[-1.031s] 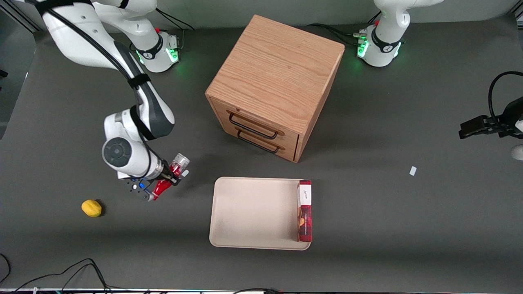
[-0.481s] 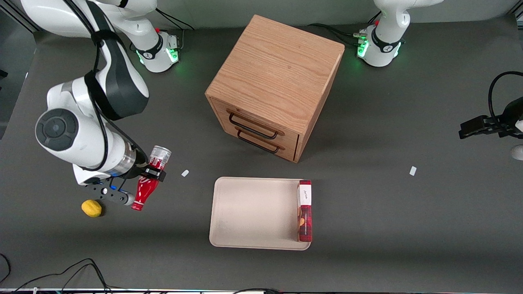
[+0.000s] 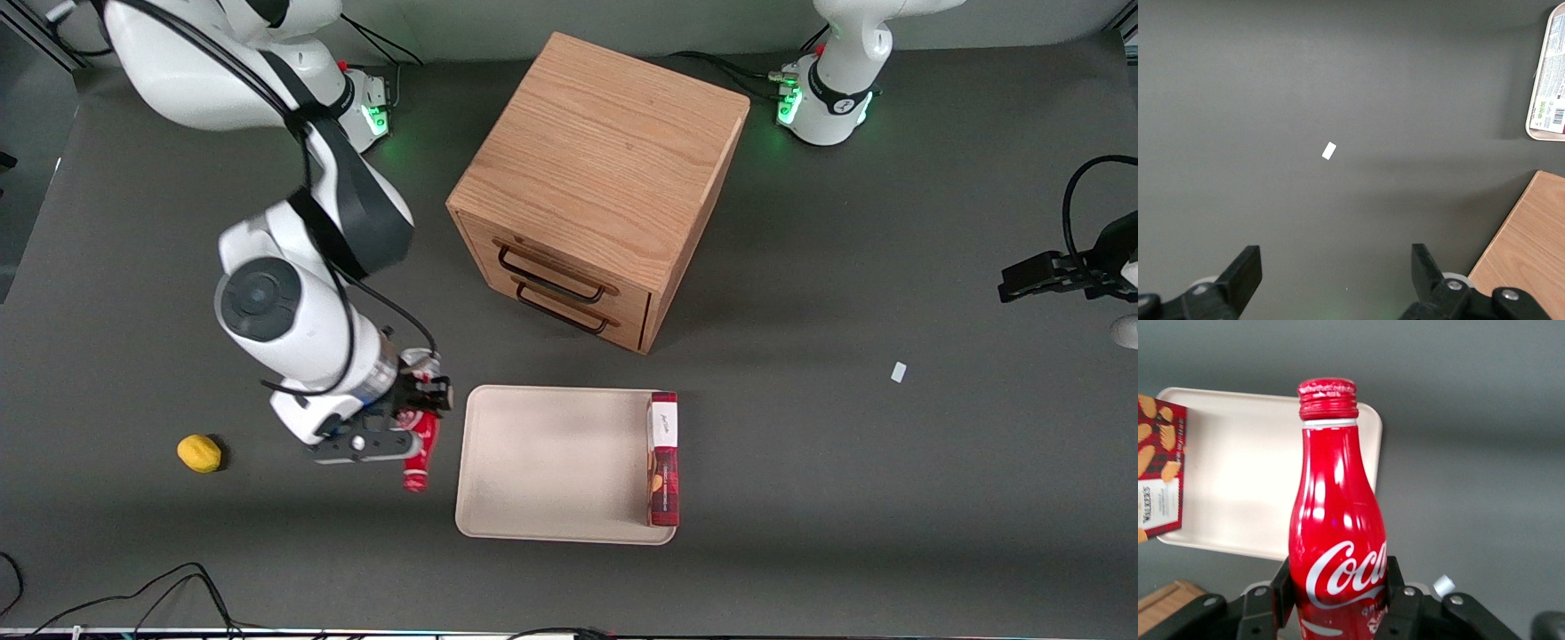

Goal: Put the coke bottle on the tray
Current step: 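Carry the upright bottle over the cream tray and lower it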

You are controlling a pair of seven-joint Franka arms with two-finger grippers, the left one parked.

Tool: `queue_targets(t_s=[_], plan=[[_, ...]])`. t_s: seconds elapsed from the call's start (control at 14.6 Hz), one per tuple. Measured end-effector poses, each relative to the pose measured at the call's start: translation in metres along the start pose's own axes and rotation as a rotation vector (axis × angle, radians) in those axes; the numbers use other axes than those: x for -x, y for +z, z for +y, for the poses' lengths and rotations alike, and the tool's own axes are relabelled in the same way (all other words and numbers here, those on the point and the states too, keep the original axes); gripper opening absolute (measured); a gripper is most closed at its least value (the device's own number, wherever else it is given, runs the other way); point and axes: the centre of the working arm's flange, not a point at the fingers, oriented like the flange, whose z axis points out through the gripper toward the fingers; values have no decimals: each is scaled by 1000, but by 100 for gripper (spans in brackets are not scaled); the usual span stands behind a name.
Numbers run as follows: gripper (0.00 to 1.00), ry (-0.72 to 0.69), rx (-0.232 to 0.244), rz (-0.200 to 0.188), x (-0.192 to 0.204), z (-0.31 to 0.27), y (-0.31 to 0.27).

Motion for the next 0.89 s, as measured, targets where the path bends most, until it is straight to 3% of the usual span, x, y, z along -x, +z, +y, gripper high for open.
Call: queue_targets(t_s=[0.34, 0.69, 0.89], plan=[[56, -87, -53, 41, -14, 1, 94], [56, -78, -70, 13, -9, 4, 167], [56, -46, -85, 23, -7, 6, 195]])
